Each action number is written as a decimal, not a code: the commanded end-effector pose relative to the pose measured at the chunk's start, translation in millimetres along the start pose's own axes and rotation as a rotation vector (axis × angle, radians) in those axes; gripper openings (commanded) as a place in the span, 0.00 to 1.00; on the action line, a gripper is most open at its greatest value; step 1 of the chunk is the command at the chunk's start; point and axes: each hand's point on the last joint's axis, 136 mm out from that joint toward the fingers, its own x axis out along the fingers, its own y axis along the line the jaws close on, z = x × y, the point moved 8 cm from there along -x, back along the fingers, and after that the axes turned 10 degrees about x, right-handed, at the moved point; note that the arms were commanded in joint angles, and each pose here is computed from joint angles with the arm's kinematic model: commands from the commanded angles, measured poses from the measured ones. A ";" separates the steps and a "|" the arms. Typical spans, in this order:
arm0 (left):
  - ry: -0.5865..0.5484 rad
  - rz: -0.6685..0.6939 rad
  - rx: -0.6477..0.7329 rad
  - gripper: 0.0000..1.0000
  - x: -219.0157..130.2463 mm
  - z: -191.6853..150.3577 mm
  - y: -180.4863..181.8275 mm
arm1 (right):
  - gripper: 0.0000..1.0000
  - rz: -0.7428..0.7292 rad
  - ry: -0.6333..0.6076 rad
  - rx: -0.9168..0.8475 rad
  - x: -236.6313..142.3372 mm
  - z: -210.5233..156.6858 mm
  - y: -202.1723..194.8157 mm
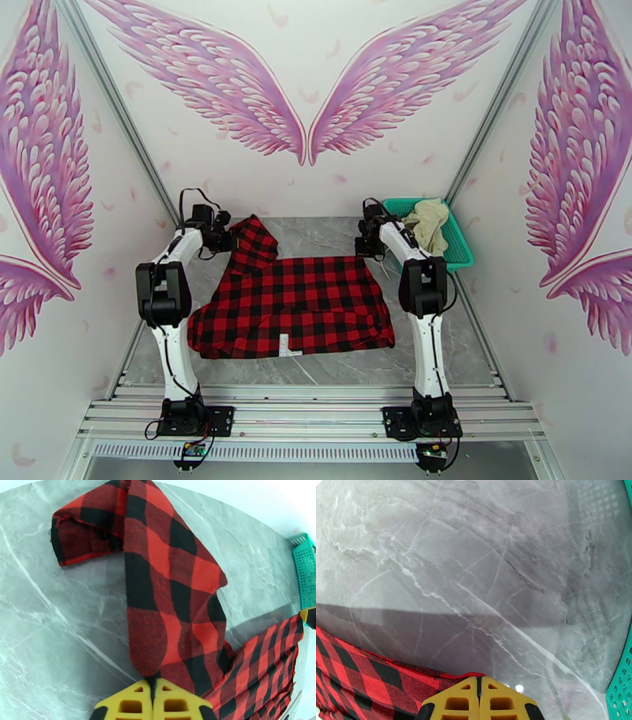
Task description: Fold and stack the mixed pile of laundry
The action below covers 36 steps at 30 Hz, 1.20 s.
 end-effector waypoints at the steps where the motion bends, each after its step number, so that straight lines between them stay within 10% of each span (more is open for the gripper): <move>1: -0.086 -0.031 0.059 0.00 -31.6 8.2 -13.4 | 0.00 0.015 -0.061 -0.035 -28.3 3.7 -1.0; 19: -0.170 -0.043 0.045 0.00 -81.3 -36.4 -31.3 | 0.00 0.065 -0.093 -0.042 -60.1 -37.5 -4.5; 36: -0.132 0.010 -0.043 0.00 -100.4 -149.0 -49.6 | 0.05 0.077 -0.098 0.006 -65.0 -115.2 -23.9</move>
